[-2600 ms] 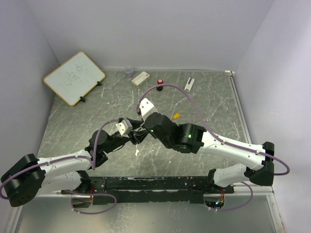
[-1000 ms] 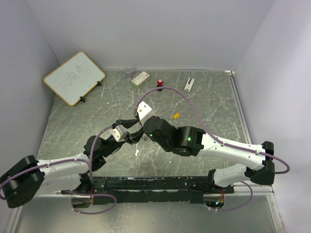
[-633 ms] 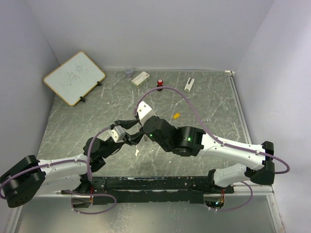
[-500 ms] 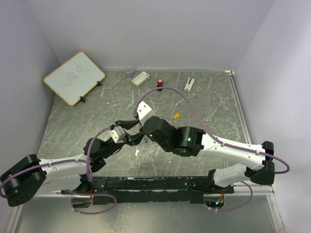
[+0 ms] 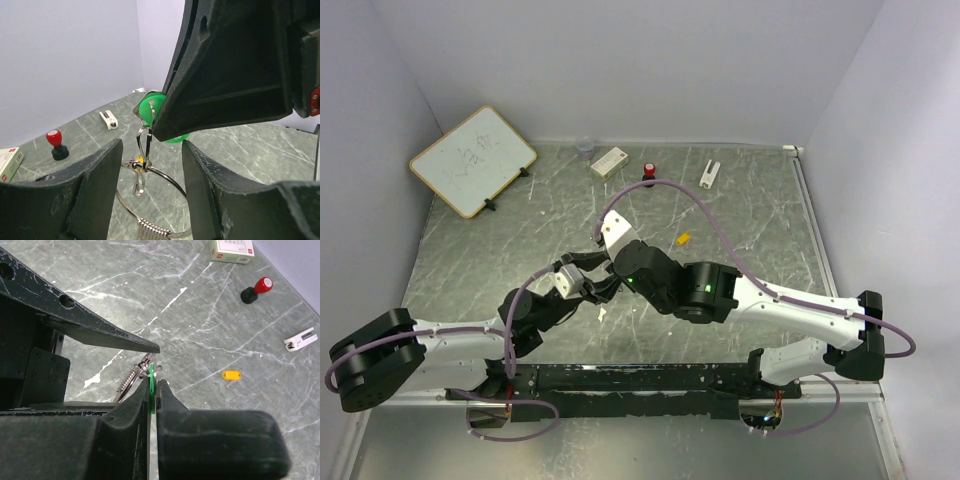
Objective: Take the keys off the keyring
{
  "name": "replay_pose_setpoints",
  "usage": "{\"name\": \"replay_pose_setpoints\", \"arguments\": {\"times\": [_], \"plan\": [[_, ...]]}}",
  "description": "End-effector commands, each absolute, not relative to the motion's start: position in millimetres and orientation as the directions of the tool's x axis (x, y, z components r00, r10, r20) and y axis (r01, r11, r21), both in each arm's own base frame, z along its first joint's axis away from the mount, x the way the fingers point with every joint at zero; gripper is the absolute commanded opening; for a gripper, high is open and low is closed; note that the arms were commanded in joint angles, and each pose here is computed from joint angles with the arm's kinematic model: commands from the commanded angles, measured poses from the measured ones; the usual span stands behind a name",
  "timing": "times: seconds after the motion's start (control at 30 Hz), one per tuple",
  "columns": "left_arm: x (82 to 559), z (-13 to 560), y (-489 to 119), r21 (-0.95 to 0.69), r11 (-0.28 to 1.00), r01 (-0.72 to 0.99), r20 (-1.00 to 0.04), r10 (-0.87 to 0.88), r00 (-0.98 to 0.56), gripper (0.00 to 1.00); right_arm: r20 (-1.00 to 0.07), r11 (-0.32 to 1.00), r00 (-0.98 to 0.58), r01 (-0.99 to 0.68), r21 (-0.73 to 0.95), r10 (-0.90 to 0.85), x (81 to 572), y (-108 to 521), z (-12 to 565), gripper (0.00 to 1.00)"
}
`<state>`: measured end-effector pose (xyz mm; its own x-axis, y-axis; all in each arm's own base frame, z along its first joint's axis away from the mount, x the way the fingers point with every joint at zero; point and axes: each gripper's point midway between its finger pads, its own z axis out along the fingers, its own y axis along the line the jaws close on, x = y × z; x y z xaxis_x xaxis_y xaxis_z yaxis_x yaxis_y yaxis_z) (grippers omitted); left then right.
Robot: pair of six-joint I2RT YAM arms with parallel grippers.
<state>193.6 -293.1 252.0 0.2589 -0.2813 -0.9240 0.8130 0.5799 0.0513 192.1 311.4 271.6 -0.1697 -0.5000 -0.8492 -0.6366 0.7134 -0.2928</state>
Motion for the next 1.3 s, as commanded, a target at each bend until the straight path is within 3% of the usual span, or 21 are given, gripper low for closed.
{"name": "replay_pose_setpoints", "arguments": {"times": [0.0,0.43,0.83,1.27], "plan": [[199.0,267.8,-285.0,0.039,0.643,0.765,-0.897,-0.315,0.310,0.62,-0.876,0.727,-0.160,-0.635,-0.261,-0.455,188.7,310.7,283.5,0.00],[210.1,260.6,-271.9,0.004,0.731,0.682,-0.905,-0.288,0.314,0.61,-0.873,0.727,-0.178,-0.642,-0.246,-0.453,184.3,310.4,280.3,0.00],[200.3,264.7,-274.3,0.019,0.705,0.709,-0.893,-0.307,0.330,0.58,-0.867,0.714,-0.185,-0.658,-0.241,-0.463,180.4,316.9,272.8,0.00],[191.2,262.4,-279.7,0.039,0.671,0.741,-0.894,-0.308,0.325,0.43,-0.872,0.720,-0.179,-0.649,-0.244,-0.456,181.0,314.8,273.6,0.00]]}}
